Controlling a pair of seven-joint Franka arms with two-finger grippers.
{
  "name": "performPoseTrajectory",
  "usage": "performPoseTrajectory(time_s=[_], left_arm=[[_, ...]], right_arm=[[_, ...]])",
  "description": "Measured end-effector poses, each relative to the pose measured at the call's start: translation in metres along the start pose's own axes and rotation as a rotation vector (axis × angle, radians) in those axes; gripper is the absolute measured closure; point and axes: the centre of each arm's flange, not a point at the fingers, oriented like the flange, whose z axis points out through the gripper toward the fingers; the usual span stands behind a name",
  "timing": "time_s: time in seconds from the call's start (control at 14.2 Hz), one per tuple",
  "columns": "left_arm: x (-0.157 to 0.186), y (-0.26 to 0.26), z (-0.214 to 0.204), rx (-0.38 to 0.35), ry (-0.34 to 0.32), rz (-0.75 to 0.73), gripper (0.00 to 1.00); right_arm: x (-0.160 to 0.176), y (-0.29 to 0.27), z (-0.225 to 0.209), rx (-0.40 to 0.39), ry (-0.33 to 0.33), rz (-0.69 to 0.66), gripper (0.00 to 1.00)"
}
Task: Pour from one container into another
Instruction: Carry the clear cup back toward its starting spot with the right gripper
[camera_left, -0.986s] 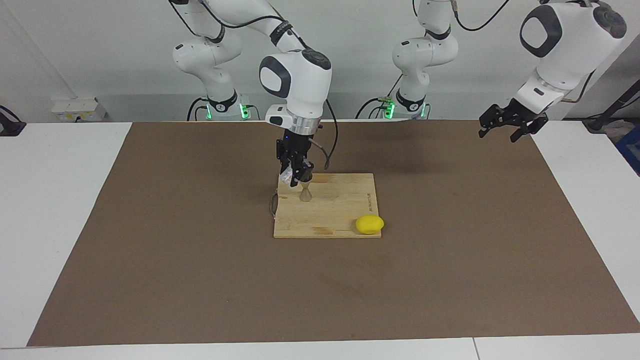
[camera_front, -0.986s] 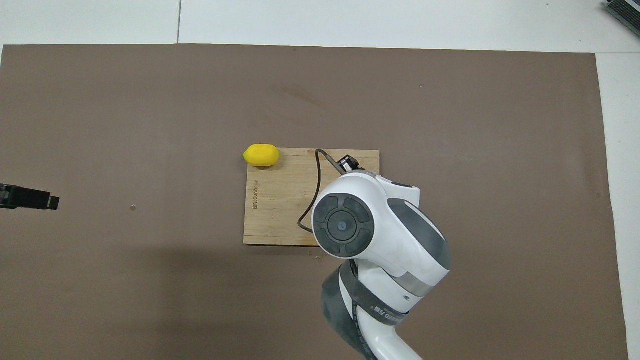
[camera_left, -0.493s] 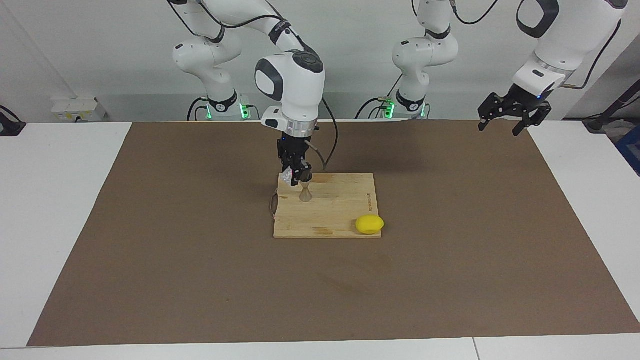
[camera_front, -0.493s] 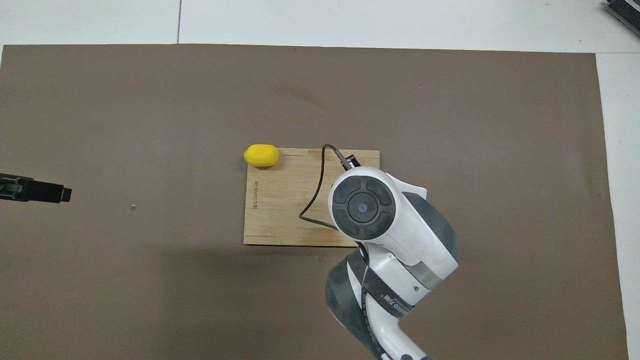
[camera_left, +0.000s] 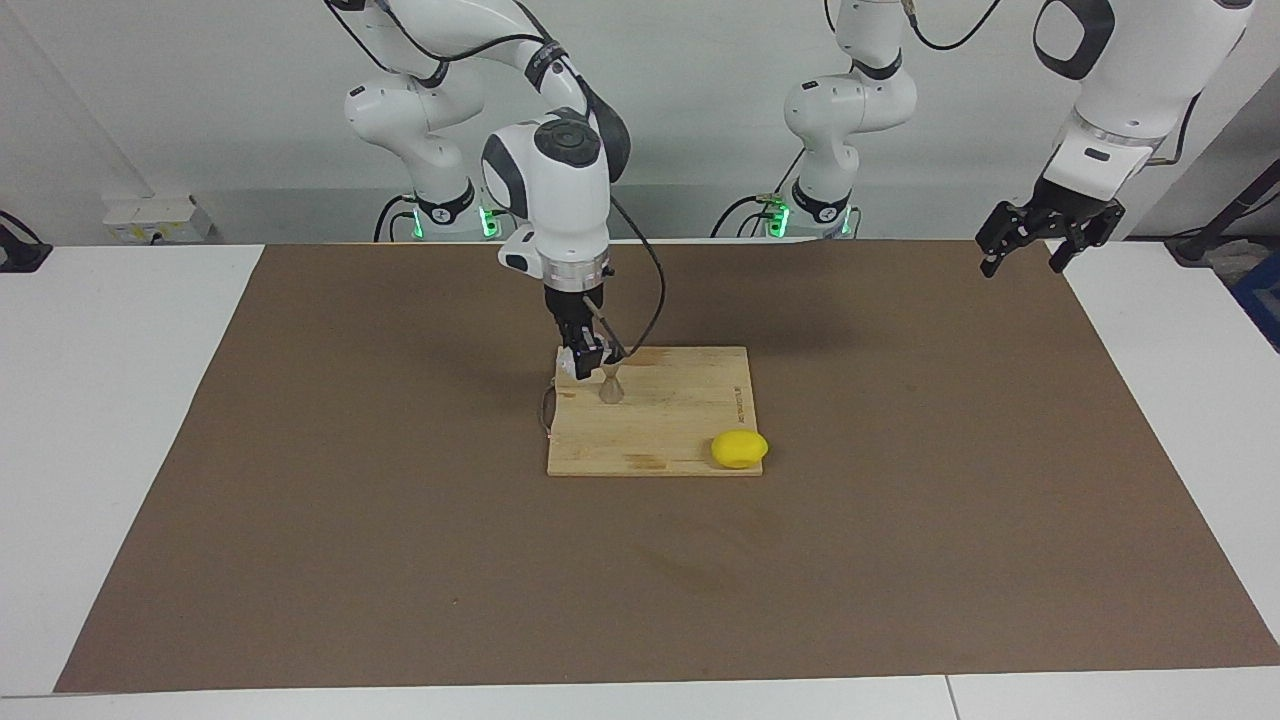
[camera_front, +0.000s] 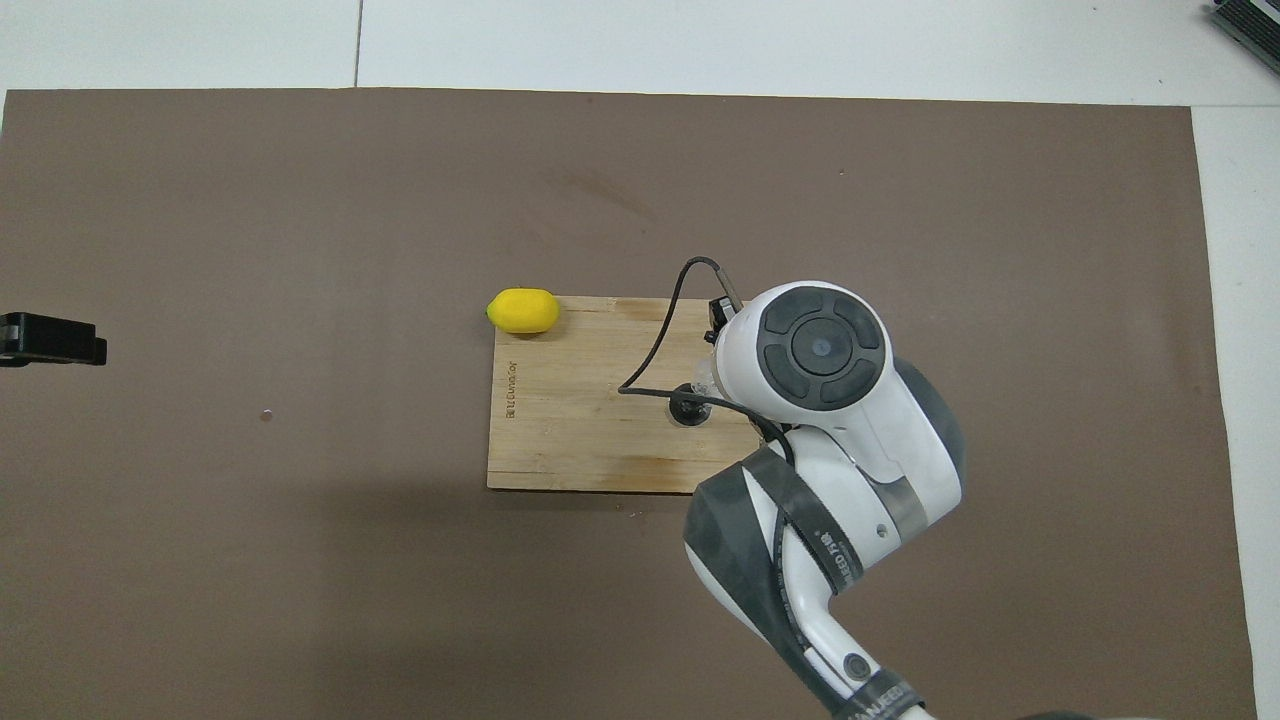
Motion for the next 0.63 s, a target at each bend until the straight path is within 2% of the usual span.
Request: performPoseTrajectory(time_s=[0.21, 0.35, 0.49, 0.63], left_arm=[[0.009, -0.003, 0.007, -0.003, -0.044, 0.074, 0.00], [0.011, -0.005, 0.010, -0.005, -0.048, 0.111, 0.00], [0.016, -0.007, -0.001, -0.008, -0.045, 0.116, 0.00], [0.025, -0.008, -0.009, -0.015, -0.070, 0.118, 0.00]], right_arm=[[0.021, -0.001, 0.006, -0.024, -0.090, 0.040, 0.50], [0.041, 0.000, 0.013, -0.037, -0.162, 0.057, 0.50], [0.066, 0.003, 0.024, -0.051, -0.241, 0.072, 0.50], [0.099, 0.011, 0.040, -0.064, -0.310, 0.088, 0.50]])
